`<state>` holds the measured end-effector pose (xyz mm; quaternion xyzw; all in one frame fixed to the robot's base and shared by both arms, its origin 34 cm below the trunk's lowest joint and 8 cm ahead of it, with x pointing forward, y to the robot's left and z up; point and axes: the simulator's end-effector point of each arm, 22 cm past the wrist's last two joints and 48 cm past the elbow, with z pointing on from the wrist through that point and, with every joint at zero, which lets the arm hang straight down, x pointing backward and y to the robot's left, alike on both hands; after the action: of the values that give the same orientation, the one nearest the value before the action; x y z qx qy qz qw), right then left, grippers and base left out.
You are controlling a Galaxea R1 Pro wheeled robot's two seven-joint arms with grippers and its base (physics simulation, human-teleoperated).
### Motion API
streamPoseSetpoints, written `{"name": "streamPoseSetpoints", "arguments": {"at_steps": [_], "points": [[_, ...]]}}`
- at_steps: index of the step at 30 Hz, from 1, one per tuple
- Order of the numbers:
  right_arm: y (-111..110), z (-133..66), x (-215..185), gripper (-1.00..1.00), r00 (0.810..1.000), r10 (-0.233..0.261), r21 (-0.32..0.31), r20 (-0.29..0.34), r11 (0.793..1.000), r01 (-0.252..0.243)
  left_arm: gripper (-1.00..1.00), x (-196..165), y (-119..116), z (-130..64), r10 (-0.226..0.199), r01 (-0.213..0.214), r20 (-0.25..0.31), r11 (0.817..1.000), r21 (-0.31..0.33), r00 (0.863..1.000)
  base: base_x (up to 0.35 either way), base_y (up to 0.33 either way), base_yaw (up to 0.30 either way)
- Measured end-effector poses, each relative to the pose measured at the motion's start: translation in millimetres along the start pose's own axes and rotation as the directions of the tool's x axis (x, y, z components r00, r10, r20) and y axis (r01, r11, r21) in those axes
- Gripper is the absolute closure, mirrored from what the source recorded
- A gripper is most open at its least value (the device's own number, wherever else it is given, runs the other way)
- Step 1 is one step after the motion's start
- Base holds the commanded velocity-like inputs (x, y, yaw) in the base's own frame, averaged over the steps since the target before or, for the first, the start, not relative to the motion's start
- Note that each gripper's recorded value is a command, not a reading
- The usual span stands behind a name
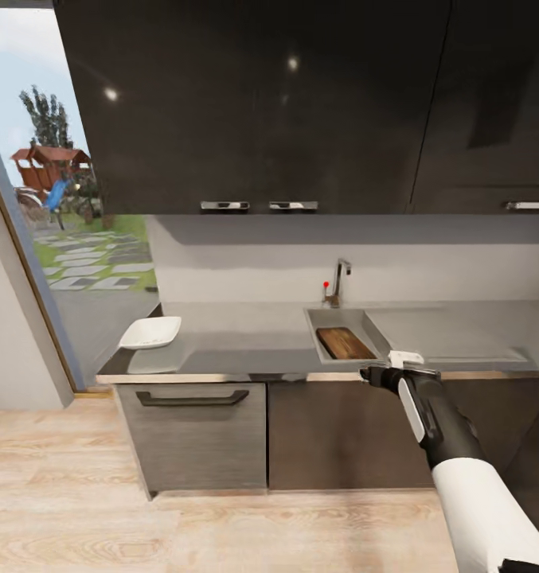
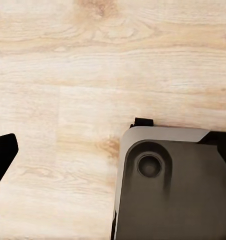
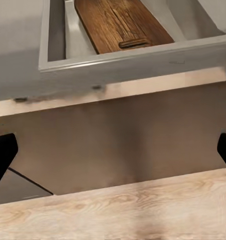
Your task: In the kitchen, take the Vidalia onion out of the sink, dice it on the chopping board with the paring knife, put the diced onion into the bowl on the countertop, then place both the paring knife and the chopping board into the sink.
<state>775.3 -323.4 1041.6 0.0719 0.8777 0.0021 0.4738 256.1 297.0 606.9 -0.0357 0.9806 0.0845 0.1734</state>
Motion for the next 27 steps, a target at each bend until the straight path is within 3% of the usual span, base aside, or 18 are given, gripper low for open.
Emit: {"name": "streamPoseSetpoints", "arguments": {"at_steps": [4,9,12,13,17,20,23,27], "points": [[5.0,7.1,15.4,-1.0,0.999,-0.021,-0.006,-0.027,1.0,0.02,-1.0,-1.0,-1.5,0.1,0.001,-0.001,0.003,1.0,0.005,1.0,-0.269,0.0,0.0],[4.5,40.7,78.8,-1.0,0.999,-0.036,-0.008,-0.03,0.999,0.035,-1.0,-2.5,-3.9,-0.2,0.001,-0.002,0.007,1.0,0.008,1.0,-0.039,0.0,0.0],[-2.2,56.4,151.8,-1.0,0.999,-0.045,-0.004,-0.02,0.999,0.045,-1.0,-19.3,-16.8,0.8,-0.009,0.008,0.043,1.0,0.026,0.999,-0.003,0.0,0.0],[-4.8,56.0,180.9,-1.0,0.999,-0.05,-0.003,-0.014,0.999,0.05,-1.0,-36.9,-23.0,1.9,-0.018,0.015,0.08,0.999,0.036,0.997,0.0,0.0,0.0],[-2.1,33.7,256.4,-1.0,0.991,-0.119,-0.027,0.065,0.992,0.121,-1.0,-106.0,-32.3,1.3,-0.058,0.052,0.221,0.998,0.036,0.973,0.0,0.0,0.0],[24.8,-3.1,339.6,-1.0,0.974,-0.218,-0.115,0.066,0.968,0.225,-1.0,-151.5,-32.7,-3.9,-0.084,0.077,0.313,0.996,0.037,0.946,0.0,0.0,0.0],[37.0,-25.6,364.0,-1.0,0.963,-0.239,-0.151,0.124,0.955,0.257,-1.0,-163.6,-11.1,-3.1,-0.078,0.079,0.343,0.997,0.01,0.936,0.0,0.0,0.0],[37.9,-28.8,366.5,-1.0,0.961,-0.24,-0.153,0.134,0.954,0.259,-1.0,-165.5,0.6,-2.1,-0.07,0.076,0.349,0.997,-0.004,0.934,0.0,0.0,0.0]]}}
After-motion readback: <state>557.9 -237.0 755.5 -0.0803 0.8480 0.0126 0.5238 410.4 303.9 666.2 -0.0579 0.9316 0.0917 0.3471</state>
